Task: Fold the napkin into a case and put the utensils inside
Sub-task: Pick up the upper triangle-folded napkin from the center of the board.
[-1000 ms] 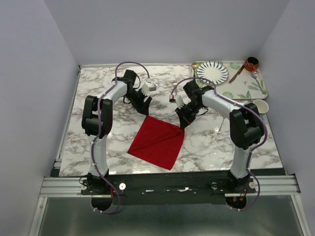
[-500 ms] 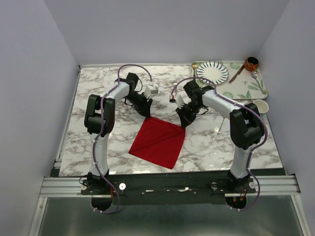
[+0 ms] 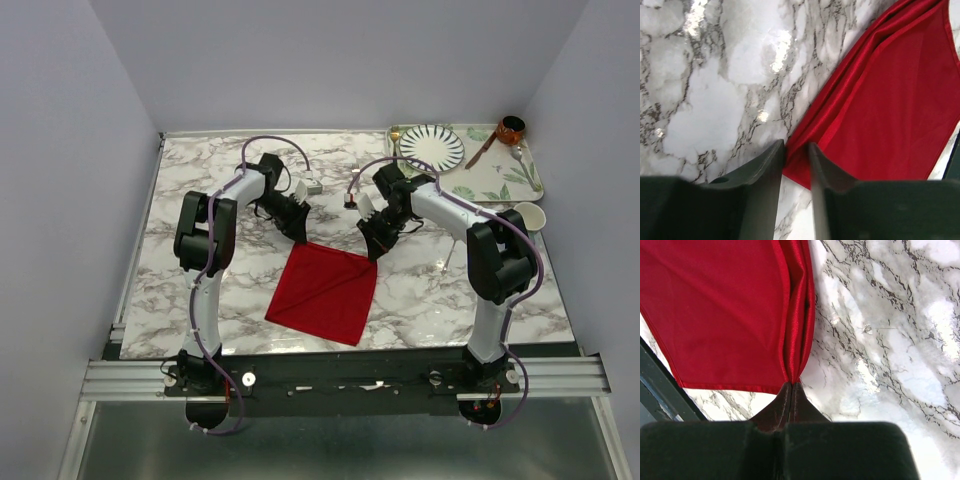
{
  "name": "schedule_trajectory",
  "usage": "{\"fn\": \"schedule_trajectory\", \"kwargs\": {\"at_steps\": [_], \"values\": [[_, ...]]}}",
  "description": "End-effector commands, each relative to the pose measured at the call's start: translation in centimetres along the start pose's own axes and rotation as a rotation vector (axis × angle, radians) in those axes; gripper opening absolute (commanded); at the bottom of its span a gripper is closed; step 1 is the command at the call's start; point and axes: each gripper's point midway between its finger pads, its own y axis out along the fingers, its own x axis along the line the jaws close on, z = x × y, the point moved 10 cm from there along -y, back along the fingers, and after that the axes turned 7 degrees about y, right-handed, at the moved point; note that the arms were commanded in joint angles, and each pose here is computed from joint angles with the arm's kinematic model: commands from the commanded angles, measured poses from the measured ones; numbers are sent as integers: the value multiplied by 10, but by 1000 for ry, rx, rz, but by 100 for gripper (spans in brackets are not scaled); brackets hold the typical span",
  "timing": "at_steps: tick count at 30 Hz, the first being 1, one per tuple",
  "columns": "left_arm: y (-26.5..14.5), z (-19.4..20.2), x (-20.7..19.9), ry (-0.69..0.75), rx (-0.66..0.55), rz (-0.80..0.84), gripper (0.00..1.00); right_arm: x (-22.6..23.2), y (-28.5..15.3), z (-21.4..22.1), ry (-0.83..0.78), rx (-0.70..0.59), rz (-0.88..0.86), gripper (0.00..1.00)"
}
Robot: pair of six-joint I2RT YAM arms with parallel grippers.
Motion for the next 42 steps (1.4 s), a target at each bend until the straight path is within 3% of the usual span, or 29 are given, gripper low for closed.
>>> {"fn": "schedule_trajectory", "kwargs": {"at_steps": [1,9,22,38,42], "values": [[6,5,-11,11,1,53,47,-2,0,-5,-30,9,27,1],[6,9,-12,-28,-5,66,56,-3,1,-5,-26,14,27,1],[4,25,-23,22,54,52,45,-4,0,-6,-31,13,29,1],[2,47,-34,128,185,18,50,-4,1,-6,-30,17,24,1],[3,47,-34,134,193,16,42,-4,2,-6,-30,16,20,1]]}}
